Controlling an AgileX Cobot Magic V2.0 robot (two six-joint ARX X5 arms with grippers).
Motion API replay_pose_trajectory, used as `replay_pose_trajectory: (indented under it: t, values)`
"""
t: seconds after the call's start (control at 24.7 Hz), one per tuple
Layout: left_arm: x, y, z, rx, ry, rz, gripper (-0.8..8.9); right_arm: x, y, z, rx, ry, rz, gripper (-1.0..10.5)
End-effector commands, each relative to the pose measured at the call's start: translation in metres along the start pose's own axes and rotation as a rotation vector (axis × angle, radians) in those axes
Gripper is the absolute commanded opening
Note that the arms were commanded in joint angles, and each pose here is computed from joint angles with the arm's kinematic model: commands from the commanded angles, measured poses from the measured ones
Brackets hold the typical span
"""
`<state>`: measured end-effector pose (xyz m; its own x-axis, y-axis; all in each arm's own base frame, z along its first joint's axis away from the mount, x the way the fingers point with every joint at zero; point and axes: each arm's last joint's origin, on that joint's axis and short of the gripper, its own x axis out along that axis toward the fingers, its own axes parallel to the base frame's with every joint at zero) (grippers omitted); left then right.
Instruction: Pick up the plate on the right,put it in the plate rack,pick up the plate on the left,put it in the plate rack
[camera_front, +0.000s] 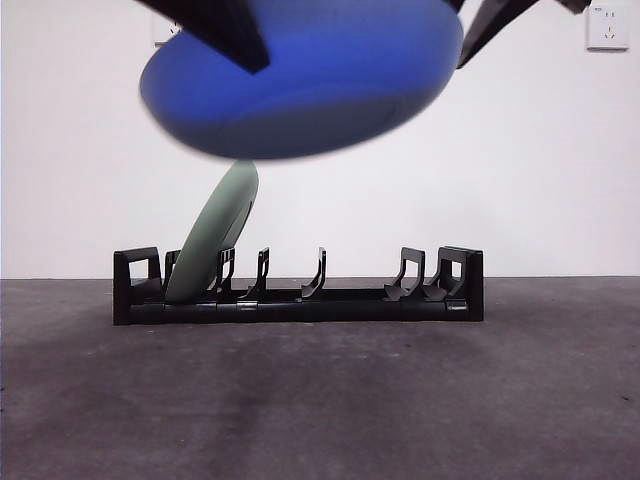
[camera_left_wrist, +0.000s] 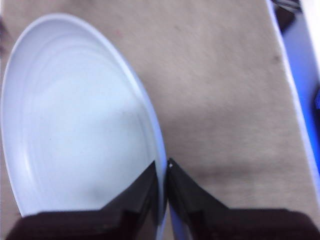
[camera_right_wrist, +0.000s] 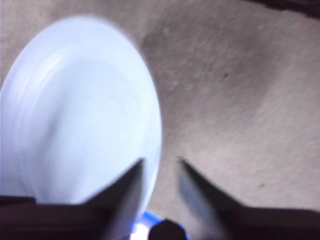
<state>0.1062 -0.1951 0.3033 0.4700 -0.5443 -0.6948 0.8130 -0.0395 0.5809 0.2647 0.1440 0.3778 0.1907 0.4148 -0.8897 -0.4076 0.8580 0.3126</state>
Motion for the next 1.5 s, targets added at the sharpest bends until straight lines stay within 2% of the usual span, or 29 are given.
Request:
replay_pose_trajectory:
  t: [0.04, 0.12, 0.2, 0.28, 0.41, 0.49, 0.61, 0.93, 1.22, 1.5]
  values:
    - [0.001, 0.003, 0.004, -0.114, -0.082, -0.012, -0.08, -0.029, 0.004, -0.005, -0.026, -0.086, -0.001, 3.6]
    - [0.001, 0.011, 0.01, -0.22, -0.179, 0.024, -0.08, -0.06, 0.009, -0.012, -0.047, -0.193, -0.012, 3.6]
    - [-0.002, 0.025, 0.014, -0.373, -0.317, 0.067, -0.08, -0.099, 0.019, -0.024, -0.08, -0.328, -0.023, 3.5]
    - [-0.004, 0.044, 0.016, -0.569, -0.462, 0.134, -0.08, -0.139, 0.029, -0.046, -0.114, -0.468, -0.012, 3.5]
    - [-0.003, 0.072, 0.014, -0.788, -0.634, 0.236, -0.08, -0.189, 0.039, -0.085, -0.159, -0.638, 0.013, 3.5]
    - [0.008, 0.086, 0.009, -0.878, -0.683, 0.279, -0.08, -0.21, 0.042, -0.112, -0.179, -0.714, 0.023, 3.5]
    - [0.037, 0.102, -0.003, -0.976, -0.686, 0.348, -0.08, -0.229, 0.044, -0.144, -0.192, -0.786, 0.036, 3.5]
    - [0.093, 0.122, -0.038, -1.042, -0.615, 0.428, -0.08, -0.241, 0.045, -0.169, -0.211, -0.837, 0.068, 3.5]
    - [0.125, 0.133, -0.066, -1.08, -0.55, 0.413, -0.08, -0.239, 0.046, -0.167, -0.218, -0.821, 0.091, 3.5]
    - [0.148, 0.149, -0.076, -1.097, -0.518, 0.421, -0.08, -0.23, 0.044, -0.162, -0.215, -0.779, 0.103, 3.5]
